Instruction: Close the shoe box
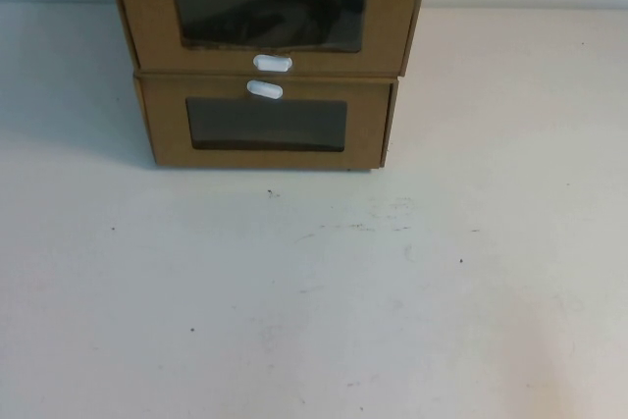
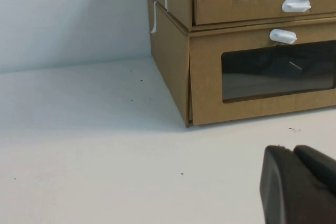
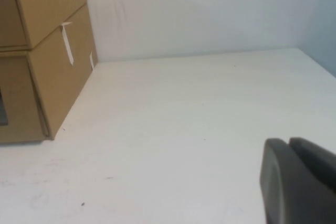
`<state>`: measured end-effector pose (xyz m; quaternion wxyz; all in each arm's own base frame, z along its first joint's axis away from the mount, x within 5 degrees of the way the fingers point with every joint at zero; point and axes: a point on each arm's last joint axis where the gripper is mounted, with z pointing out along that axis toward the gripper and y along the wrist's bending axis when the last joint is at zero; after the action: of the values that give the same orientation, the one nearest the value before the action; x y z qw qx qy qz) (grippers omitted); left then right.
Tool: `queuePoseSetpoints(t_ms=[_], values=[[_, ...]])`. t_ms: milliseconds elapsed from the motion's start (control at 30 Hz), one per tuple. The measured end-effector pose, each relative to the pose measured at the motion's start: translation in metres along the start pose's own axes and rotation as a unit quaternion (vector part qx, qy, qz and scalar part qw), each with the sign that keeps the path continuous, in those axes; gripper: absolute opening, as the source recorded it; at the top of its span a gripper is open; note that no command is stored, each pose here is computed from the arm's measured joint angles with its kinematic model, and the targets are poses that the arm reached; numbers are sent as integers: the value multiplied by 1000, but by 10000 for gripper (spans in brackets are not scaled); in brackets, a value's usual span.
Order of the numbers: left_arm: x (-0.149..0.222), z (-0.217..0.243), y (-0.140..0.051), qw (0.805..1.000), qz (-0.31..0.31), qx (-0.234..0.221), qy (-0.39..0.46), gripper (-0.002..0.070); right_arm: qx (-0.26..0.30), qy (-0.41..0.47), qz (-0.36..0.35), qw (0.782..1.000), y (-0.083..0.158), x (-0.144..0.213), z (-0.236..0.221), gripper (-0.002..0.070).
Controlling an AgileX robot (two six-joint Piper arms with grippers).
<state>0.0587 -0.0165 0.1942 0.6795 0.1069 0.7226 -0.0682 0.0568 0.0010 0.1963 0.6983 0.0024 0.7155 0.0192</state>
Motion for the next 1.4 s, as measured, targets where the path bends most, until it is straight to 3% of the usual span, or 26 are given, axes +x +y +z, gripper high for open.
queuePoseSetpoints(t_ms=[600,1400], values=[[0,0,0,1000,0,0,1,-5,-20,121,-10,992,4,22,-3,-13],[0,0,0,1000,0,0,1,-5,-23,126,-12,992,4,23,-3,-13]])
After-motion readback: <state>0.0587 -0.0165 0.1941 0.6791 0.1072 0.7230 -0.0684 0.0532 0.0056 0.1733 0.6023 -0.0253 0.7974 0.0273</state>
